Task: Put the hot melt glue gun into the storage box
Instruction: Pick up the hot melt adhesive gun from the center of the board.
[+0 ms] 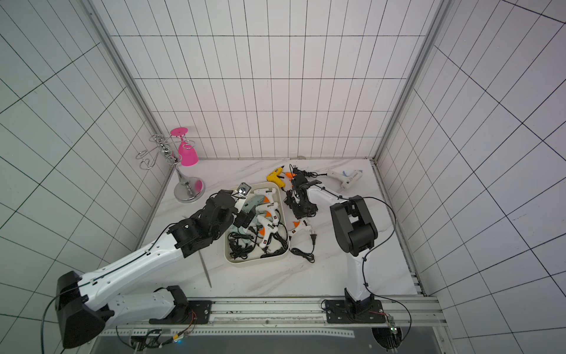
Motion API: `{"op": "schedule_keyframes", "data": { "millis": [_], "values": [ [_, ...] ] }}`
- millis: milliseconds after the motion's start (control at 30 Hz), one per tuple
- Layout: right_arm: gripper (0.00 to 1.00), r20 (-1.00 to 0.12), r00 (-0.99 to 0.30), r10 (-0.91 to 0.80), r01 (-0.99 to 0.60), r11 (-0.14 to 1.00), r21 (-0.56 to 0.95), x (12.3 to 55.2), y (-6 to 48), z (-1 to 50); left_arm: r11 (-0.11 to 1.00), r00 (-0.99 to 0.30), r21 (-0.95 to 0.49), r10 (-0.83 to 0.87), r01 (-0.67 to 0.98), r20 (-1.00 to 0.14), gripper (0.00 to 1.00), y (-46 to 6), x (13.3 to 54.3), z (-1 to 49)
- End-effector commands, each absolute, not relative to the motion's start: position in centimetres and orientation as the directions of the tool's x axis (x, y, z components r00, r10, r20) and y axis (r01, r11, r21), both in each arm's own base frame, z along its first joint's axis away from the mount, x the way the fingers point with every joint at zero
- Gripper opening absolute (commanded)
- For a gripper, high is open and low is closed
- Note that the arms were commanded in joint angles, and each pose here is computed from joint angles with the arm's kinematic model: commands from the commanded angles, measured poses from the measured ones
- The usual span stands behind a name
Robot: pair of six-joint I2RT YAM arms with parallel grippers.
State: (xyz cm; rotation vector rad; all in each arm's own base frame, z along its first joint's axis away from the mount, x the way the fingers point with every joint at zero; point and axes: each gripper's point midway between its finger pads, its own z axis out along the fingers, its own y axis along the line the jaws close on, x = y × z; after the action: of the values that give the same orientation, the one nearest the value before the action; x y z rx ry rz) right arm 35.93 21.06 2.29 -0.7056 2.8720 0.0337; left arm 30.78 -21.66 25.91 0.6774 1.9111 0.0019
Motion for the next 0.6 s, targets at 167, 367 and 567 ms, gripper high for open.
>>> {"op": "schedule_keyframes", "data": {
  "millis": [167, 367, 567],
  "values": [
    [0.43, -0.092, -0.832, -0.547, -0.533, 0.834, -0.145, 35.5, 21.2, 1.0, 0.809, -0.193, 0.232, 0.388, 0.540, -0.901, 0.98, -24.4, 32.5, 28.3],
    [0.34, -0.060, -0.832, -0.552, -0.533, 0.824, -0.191, 34.9, 21.5, -0.1, 0.792, -0.196, 0.245, 0.414, 0.560, -0.889, 0.98, -24.9, 33.4, 28.0],
    [0.17, -0.058, -0.829, -0.556, -0.532, 0.816, -0.225, 34.3, 20.9, 0.1, 0.777, -0.184, 0.263, 0.434, 0.572, -0.882, 0.99, -25.1, 33.6, 27.9]
  ]
}}
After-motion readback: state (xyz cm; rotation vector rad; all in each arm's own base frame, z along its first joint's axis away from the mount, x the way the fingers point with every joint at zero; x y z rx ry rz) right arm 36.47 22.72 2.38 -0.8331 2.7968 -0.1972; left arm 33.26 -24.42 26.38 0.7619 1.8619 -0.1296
